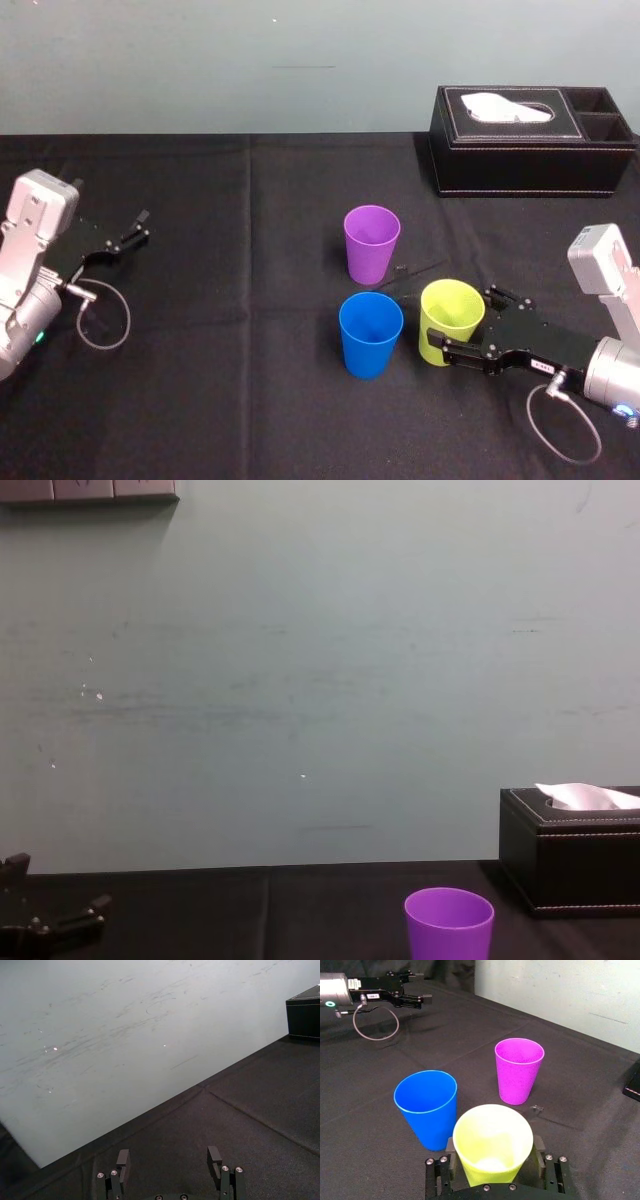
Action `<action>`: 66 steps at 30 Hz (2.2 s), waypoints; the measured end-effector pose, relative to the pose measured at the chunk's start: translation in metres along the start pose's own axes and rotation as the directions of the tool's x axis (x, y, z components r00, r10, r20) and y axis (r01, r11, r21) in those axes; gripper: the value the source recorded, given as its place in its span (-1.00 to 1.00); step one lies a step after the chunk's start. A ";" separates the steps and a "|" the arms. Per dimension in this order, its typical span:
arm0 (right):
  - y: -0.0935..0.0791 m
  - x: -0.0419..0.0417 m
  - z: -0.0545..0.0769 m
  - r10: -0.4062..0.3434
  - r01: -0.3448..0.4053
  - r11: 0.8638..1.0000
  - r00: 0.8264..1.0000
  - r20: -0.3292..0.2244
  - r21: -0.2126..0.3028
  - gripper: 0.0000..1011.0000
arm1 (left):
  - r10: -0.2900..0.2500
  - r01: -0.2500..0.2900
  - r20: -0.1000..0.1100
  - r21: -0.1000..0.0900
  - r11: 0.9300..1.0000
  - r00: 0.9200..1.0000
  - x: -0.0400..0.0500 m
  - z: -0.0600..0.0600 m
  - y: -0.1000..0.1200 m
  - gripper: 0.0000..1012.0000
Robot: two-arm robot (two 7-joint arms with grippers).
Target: Stack the three plastic cups sequentially using one hand.
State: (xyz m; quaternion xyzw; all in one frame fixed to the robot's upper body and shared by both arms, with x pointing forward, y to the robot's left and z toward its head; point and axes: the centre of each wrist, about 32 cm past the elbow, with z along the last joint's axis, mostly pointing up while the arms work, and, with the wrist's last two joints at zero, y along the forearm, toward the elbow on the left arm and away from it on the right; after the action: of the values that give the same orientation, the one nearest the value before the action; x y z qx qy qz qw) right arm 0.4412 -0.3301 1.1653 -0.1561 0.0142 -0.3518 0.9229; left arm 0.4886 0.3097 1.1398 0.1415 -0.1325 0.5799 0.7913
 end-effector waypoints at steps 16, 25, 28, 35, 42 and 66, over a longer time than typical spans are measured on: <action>0.000 0.0001 0.000 -0.001 0.001 1.000 1.000 0.001 0.001 0.46 | 0.000 0.000 0.000 0.000 1.000 1.000 0.0000 0.000 0.000 1.00; 0.000 0.0001 0.000 -0.001 0.001 1.000 1.000 0.002 0.001 0.46 | 0.000 0.000 0.000 0.000 1.000 1.000 0.0000 0.000 0.000 1.00; 0.000 0.0001 0.000 -0.001 0.001 1.000 1.000 0.002 0.001 0.46 | 0.000 0.000 0.000 0.000 1.000 1.000 0.0000 0.000 0.000 1.00; -0.007 -0.0035 0.008 -0.004 0.003 1.000 1.000 0.028 0.019 0.46 | 0.000 0.000 0.000 0.000 1.000 1.000 0.0000 0.000 0.000 1.00; -0.019 -0.0063 0.025 -0.031 0.030 0.999 0.999 0.043 0.026 0.46 | 0.000 0.000 0.000 0.000 1.000 1.000 0.0000 0.000 0.000 1.00; -0.008 0.0054 0.089 -0.083 0.075 0.994 0.993 0.087 0.085 0.46 | 0.000 0.000 0.000 0.000 1.000 1.000 0.0000 0.000 0.000 1.00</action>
State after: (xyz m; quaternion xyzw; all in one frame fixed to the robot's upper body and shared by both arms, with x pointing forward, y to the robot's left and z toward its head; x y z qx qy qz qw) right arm 0.4519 -0.3149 1.2526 -0.1343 -0.0482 -0.3809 0.9136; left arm 0.4886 0.3097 1.1398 0.1415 -0.1325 0.5799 0.7913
